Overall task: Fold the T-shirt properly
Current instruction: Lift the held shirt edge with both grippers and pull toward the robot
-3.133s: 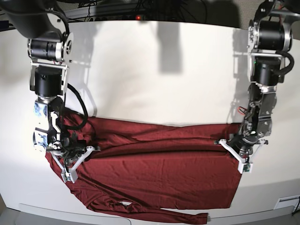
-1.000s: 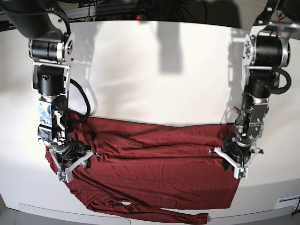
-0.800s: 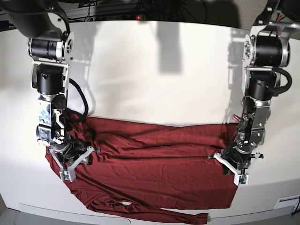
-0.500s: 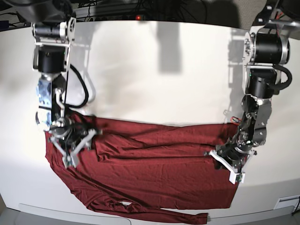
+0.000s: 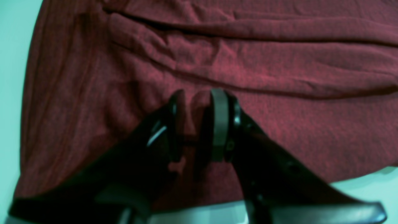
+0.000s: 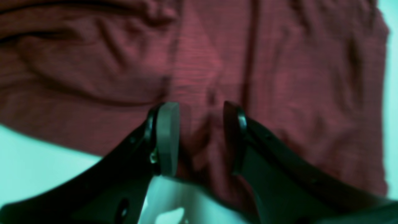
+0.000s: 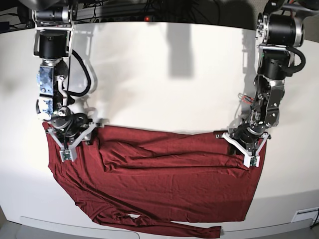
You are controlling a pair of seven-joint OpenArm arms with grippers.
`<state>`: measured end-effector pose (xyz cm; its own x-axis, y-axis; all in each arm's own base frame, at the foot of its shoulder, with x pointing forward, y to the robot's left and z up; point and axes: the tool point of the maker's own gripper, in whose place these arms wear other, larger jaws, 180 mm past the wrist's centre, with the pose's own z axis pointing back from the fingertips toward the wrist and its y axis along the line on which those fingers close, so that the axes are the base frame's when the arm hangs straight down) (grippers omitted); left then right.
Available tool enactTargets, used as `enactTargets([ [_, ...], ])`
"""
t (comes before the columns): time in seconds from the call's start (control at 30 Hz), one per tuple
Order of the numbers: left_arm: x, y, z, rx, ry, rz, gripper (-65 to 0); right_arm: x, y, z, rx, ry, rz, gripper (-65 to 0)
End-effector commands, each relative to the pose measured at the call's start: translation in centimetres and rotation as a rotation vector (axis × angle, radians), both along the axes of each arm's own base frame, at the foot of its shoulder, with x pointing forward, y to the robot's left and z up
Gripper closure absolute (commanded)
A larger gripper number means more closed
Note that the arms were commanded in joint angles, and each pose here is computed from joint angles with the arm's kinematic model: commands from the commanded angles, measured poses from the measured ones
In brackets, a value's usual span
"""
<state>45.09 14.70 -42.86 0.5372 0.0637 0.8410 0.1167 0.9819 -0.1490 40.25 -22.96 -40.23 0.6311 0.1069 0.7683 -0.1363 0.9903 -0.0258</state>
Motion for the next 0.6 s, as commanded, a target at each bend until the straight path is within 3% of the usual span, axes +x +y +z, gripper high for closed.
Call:
enactTargets([
  [0.0, 1.3, 0.6, 1.7, 0.009, -0.042, 0.001, -14.2, 1.5, -0.7, 2.3, -0.012, -0.064, -0.004, -23.9],
  [0.17, 1.4, 0.8, 1.8, 0.012, -0.044, 0.003, -14.1, 1.3, -1.4, 2.2, -0.026, -0.053, -0.006, -23.5],
  [0.33, 1.4, 0.8, 1.9, 0.009, -0.045, 0.004, -14.1, 1.3, 0.2, 2.0, 0.0, -0.051, 0.034, -22.7],
  [0.47, 1.4, 0.9, 1.9, 0.01, -0.044, 0.004, -14.1, 1.3, 0.3, 1.8, -0.003, -0.046, 0.035, -13.4],
  [0.57, 1.4, 0.8, 1.9, 0.01, -0.044, 0.004, -14.1, 1.3, 0.3, 1.9, -0.004, -0.048, 0.035, 0.0],
])
